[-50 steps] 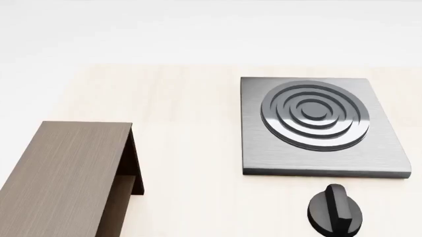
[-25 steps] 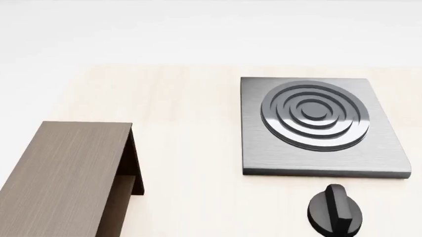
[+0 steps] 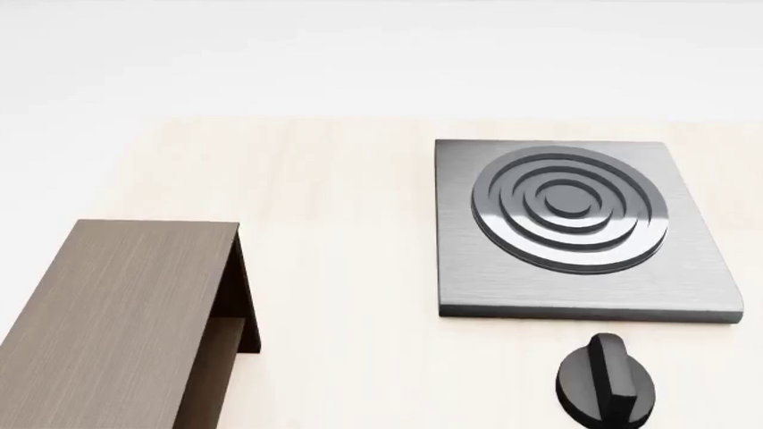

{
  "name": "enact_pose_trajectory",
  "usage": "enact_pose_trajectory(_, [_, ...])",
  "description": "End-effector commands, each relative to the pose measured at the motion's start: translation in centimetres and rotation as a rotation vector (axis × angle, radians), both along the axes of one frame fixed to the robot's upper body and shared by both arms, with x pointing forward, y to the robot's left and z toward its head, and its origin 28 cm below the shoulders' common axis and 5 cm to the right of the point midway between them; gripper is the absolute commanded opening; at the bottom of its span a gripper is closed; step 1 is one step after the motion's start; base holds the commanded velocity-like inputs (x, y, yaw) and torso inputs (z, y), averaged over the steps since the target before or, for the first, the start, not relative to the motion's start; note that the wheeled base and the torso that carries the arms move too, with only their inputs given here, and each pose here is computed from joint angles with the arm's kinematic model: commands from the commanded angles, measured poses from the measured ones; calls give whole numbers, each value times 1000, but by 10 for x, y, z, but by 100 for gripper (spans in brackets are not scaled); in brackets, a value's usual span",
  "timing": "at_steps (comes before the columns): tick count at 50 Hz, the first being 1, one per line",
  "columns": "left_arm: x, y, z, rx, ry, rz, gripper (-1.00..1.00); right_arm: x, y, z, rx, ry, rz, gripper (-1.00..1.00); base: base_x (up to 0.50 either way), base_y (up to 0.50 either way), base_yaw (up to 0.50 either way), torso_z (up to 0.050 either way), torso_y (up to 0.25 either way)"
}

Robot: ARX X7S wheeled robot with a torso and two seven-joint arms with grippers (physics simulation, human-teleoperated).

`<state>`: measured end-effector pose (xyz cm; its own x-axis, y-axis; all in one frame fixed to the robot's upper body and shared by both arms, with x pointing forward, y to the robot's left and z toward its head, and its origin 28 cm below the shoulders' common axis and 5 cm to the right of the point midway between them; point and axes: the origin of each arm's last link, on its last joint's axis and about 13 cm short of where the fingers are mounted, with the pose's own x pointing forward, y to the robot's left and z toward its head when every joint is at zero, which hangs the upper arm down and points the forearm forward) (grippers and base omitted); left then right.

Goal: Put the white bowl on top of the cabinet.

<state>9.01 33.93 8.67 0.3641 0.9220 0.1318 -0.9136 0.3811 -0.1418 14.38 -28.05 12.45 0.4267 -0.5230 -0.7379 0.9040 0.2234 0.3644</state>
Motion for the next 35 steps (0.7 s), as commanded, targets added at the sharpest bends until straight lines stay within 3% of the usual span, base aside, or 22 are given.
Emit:
enact_pose_trajectory(1, [0, 0, 0, 0, 0, 1, 100, -14, -5, -20, 15, 152, -115, -100, 0, -4, -3, 0, 0])
enact_pose_trajectory(19, [1, 0, 0, -1, 1, -2, 100, -11, -1, -8, -7, 62, -94, -100, -1, -1, -1, -1, 0])
enact_pose_trajectory(35, [1, 0, -1, -3, 2, -4, 100, -2, 14, 32, -95, -33, -28, -100, 0, 0, 0, 0, 0])
